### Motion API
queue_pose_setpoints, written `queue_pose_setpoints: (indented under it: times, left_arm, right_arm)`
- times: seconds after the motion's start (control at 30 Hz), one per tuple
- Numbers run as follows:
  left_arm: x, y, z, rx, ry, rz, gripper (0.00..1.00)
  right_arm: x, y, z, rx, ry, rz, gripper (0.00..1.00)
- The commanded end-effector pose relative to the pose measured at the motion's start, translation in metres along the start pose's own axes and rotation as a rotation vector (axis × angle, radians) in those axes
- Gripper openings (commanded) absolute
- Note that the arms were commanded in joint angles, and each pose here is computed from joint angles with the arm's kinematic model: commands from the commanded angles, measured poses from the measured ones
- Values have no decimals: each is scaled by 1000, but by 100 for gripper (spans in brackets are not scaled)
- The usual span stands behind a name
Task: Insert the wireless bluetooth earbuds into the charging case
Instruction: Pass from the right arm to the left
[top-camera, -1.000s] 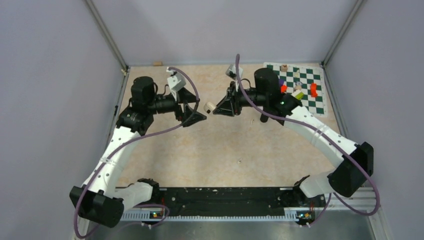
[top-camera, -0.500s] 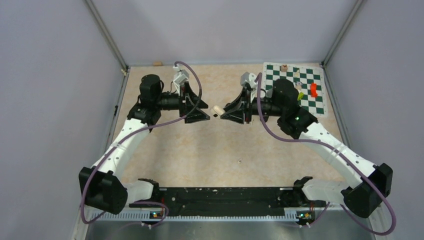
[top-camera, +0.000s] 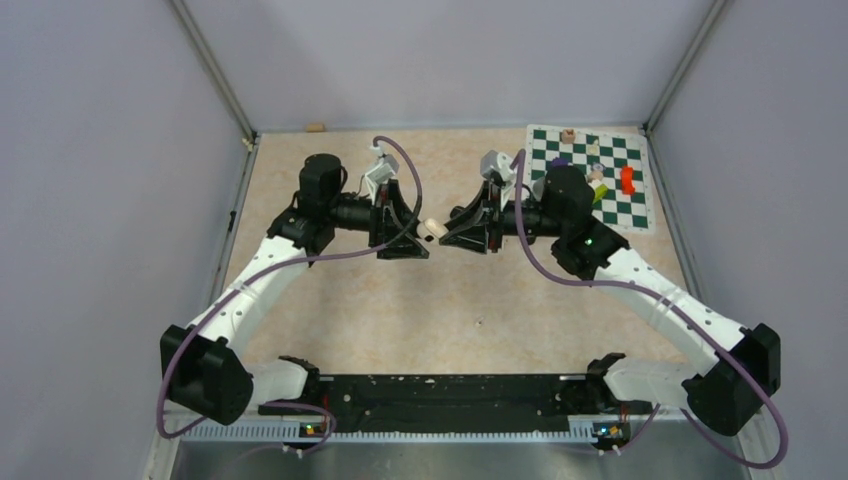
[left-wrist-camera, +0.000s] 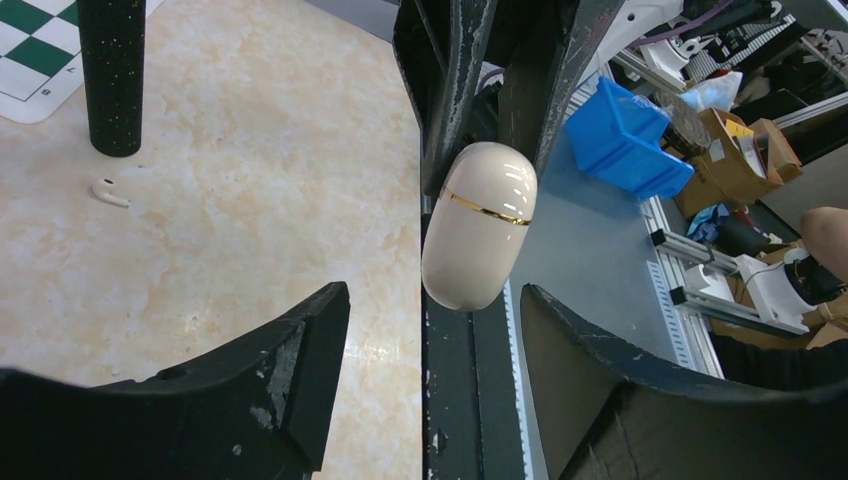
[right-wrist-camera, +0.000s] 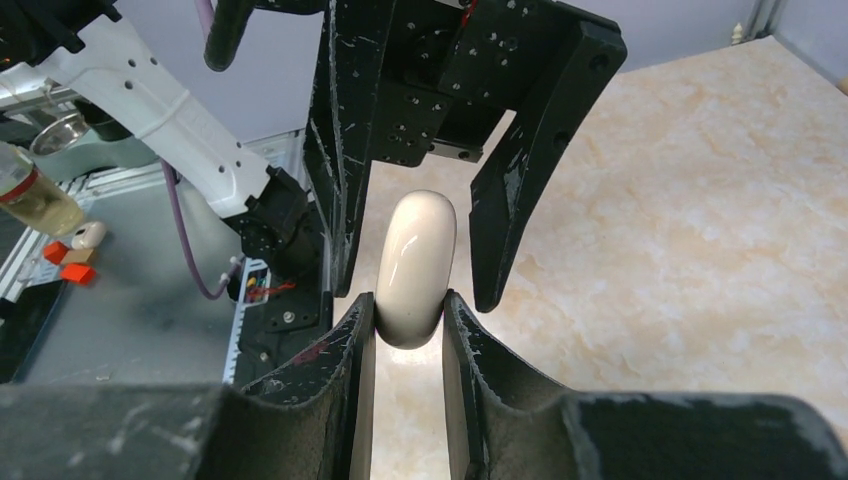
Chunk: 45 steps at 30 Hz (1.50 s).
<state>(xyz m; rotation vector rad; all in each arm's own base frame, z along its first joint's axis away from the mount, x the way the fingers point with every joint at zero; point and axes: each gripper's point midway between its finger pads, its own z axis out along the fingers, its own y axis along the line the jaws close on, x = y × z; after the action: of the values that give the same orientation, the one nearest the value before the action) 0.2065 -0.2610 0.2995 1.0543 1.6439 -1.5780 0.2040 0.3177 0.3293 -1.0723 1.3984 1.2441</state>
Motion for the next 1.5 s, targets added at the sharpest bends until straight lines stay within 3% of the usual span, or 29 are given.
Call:
queue_pose_setpoints:
  times: [0.0,0.2,0.53,0.77,0.97,1.37,1.47]
  left_arm:
    - [-9,-9,1,35,0,69,66]
    - [-8,-12,1,47,3,74,55]
    - [-7,-19,2,77,9,80,54]
    - [-6,-22,3,91,14,84,59]
    - [-5,-24,3,100,18,86,54]
    - [-5,-22,4,92,18,88,55]
    - [-5,-22,4,92,18,89,49]
  right_arm:
    - [-9,3,1,-43,-38,-6,20]
    - [-1,0,4,-48,-25,23,20]
    - [5,-5,4,-43,-3,47,20]
    - [11,-5,5,-61,18,71,20]
    - [13,-4,5,-71,30,78,20]
    - [14,-1,5,-91,40,91,20]
    - [14,-1,4,-92,40,90,20]
